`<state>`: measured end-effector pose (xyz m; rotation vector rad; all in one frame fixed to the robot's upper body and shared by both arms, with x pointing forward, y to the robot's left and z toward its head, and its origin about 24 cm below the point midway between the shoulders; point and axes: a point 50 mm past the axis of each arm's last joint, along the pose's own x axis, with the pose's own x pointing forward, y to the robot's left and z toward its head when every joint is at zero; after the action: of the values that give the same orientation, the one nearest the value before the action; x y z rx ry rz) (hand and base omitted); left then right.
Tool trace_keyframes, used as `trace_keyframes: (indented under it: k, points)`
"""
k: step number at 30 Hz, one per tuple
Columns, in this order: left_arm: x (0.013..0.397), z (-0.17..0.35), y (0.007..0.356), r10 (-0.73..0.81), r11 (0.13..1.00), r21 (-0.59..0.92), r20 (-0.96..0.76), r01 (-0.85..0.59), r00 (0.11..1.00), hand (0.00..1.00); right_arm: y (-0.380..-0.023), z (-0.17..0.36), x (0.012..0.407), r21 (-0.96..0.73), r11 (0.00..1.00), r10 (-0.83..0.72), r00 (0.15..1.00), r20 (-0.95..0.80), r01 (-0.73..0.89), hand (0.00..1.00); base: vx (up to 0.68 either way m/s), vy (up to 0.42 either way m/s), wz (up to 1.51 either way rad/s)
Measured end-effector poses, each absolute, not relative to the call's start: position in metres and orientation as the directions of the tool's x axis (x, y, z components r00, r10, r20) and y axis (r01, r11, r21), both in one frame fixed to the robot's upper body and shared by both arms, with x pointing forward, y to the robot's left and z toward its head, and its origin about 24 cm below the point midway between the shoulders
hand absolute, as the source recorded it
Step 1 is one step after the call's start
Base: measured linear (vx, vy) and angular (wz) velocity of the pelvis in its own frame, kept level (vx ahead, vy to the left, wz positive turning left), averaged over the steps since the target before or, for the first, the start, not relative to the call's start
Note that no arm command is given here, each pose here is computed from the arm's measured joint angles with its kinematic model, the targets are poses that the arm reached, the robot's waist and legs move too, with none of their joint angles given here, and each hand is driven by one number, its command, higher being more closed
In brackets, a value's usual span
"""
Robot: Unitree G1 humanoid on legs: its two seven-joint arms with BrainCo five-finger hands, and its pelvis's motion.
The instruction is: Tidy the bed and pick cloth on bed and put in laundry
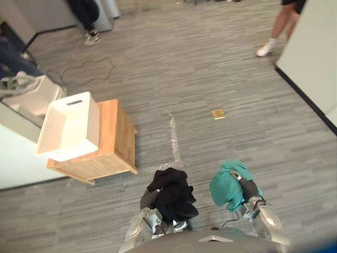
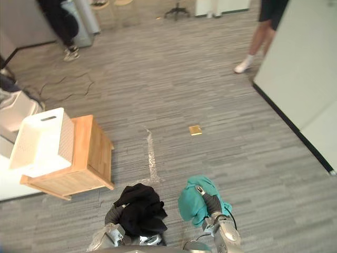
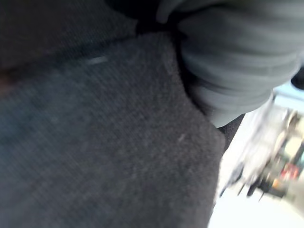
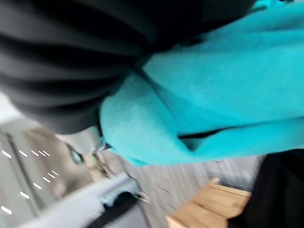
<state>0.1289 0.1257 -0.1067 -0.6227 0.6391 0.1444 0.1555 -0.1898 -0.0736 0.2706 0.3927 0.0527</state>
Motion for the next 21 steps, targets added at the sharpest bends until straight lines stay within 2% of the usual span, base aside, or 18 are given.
trace_keyframes:
  k: [4, 7, 12, 15, 18, 21]
  points:
    - [0.132, -0.106, 0.129, -0.035, 0.803, -0.495, -0.593, -0.330, 0.804, 1.00, -0.187, -0.069, 0.166, 0.266, 0.964, 0.109, 0.929, -0.354, -0.012, 1.00, 0.46, -0.068, 1.14]
    - [0.132, -0.108, 0.145, 0.004, 0.823, -0.454, -0.598, -0.342, 0.801, 1.00, -0.173, -0.060, 0.186, 0.289, 0.956, 0.143, 0.941, -0.305, -0.051, 1.00, 0.54, -0.082, 0.96]
    - [0.131, -0.110, 0.158, 0.012, 0.874, -0.377, -0.611, -0.305, 0.791, 1.00, -0.170, -0.068, 0.173, 0.290, 0.957, 0.111, 0.933, -0.341, -0.007, 1.00, 0.39, -0.176, 1.63]
    - [0.138, -0.108, 0.161, 0.007, 0.894, -0.354, -0.601, -0.275, 0.799, 1.00, -0.171, -0.075, 0.158, 0.290, 0.955, 0.054, 0.923, -0.381, 0.064, 1.00, 0.32, -0.309, 1.90]
    - [0.132, -0.110, 0.170, 0.020, 0.913, -0.310, -0.616, -0.266, 0.787, 1.00, -0.172, -0.082, 0.152, 0.310, 0.944, 0.024, 0.914, -0.406, 0.113, 1.00, 0.40, -0.548, 1.28]
    - [0.107, -0.118, 0.181, 0.042, 0.929, -0.246, -0.672, -0.276, 0.739, 1.00, -0.178, -0.080, 0.153, 0.327, 0.934, -0.002, 0.919, -0.395, 0.142, 1.00, 0.41, -0.530, 0.73]
